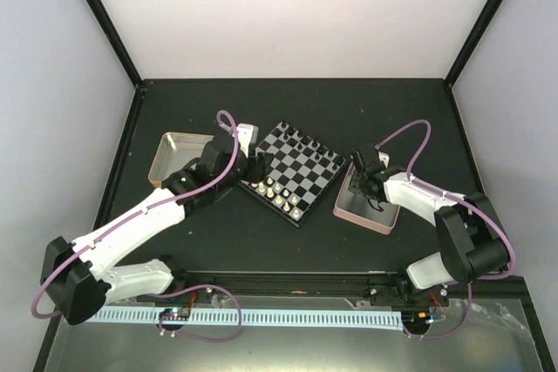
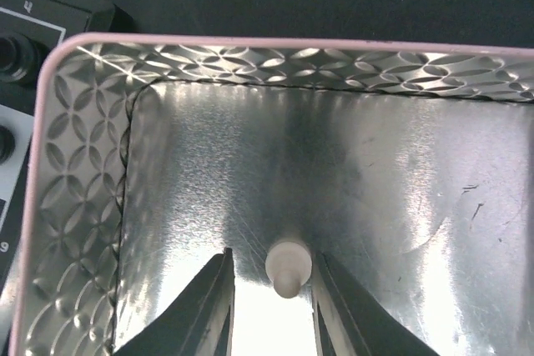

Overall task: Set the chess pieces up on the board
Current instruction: Pick up the chess piece from the storage box.

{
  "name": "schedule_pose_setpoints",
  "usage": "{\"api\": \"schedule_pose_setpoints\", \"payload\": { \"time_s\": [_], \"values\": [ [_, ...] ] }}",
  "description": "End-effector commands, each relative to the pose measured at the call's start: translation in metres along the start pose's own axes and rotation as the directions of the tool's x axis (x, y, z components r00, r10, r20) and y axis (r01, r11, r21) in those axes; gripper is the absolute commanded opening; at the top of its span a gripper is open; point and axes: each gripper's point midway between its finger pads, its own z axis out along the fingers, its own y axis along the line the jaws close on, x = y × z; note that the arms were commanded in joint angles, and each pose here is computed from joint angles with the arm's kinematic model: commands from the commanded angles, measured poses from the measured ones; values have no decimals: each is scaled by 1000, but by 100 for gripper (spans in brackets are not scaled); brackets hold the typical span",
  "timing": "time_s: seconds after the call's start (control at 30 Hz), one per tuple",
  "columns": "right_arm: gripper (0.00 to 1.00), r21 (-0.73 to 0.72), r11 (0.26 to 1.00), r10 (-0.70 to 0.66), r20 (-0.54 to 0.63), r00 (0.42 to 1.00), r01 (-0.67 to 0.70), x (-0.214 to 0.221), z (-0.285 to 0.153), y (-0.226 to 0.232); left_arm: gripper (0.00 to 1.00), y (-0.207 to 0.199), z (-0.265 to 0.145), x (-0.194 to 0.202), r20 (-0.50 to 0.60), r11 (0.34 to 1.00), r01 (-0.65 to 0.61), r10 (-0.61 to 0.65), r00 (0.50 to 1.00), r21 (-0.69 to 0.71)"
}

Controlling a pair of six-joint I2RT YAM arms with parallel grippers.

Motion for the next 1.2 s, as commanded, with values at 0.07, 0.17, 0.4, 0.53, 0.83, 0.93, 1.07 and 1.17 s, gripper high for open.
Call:
{"api": "schedule_pose_setpoints", "payload": {
  "time_s": [0.07, 0.17, 0.4, 0.53, 0.83, 0.93, 1.07, 1.17],
  "values": [
    [27, 61, 998, -6, -24, 1000, 8, -2, 0, -4, 58, -11, 0, -11, 0, 999, 12, -12, 1000, 38],
    [24, 54, 998, -24, -38, 999, 26, 0, 3, -2, 58, -12, 1, -9, -10, 999, 11, -10, 1000, 49],
    [10, 81, 996, -46, -24, 999, 47, -3, 5, -5, 58, -14, 0, -8, -16, 998, 8, -7, 1000, 60],
    [5, 78, 995, -58, 12, 998, 57, -11, -1, -6, 58, -14, -2, -9, -11, 998, 8, -7, 1000, 61],
    [5, -46, 993, -107, 35, 994, 109, -18, -36, 13, 58, -16, -8, -16, 7, 997, 32, -32, 999, 64],
    [5, -123, 981, -150, 31, 988, 153, -11, -50, 38, 58, -10, -14, -18, 19, 998, 48, -49, 999, 35],
    [5, -202, 948, -243, 37, 969, 246, 4, -70, 80, 58, 7, -30, -23, 81, 996, 79, -76, 994, -33],
    [5, -255, 914, -318, 31, 947, 316, 21, -77, 115, 59, 19, -49, -31, 163, 992, 103, -91, 982, -66]
  ]
}}
